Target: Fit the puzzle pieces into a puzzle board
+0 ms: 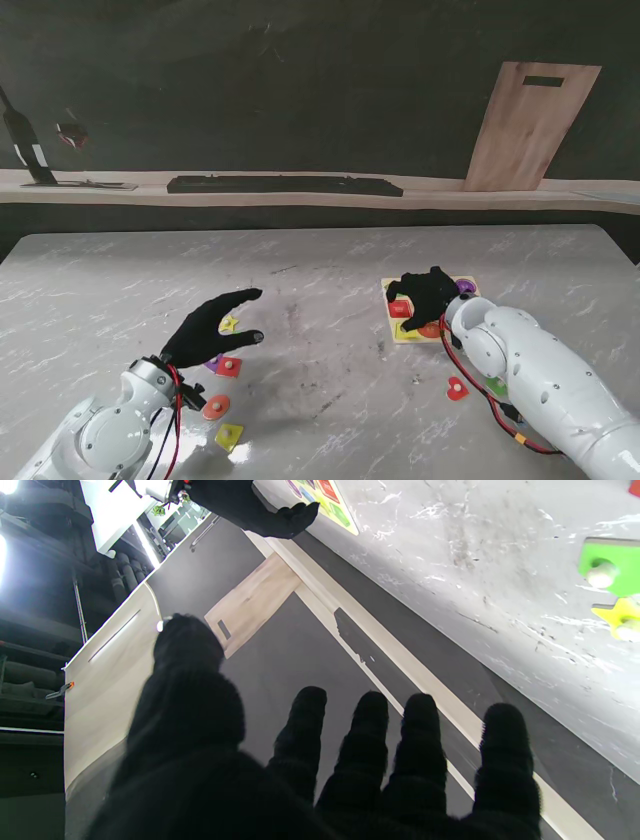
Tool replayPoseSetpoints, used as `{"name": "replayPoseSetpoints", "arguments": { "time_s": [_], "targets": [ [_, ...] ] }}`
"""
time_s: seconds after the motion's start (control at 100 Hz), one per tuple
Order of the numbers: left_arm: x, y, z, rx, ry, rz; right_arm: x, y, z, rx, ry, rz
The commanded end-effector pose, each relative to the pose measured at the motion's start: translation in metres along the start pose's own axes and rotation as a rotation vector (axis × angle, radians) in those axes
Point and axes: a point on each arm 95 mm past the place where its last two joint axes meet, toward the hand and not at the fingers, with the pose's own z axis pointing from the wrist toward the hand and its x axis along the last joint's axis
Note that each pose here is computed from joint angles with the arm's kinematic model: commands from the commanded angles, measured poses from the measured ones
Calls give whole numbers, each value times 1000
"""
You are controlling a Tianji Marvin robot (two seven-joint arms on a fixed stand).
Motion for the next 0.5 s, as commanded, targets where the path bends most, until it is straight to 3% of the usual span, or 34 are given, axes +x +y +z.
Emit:
{"name": "replayPoseSetpoints", "arguments": {
  "time_s": [0.0,0.49],
  "targets": [
    [2,2,0,-2,-3,-11,2,-10,1,4,-6,3],
    [2,4,4,-17,-11,-29,10,-31,15,26,1,-11]
  ]
}}
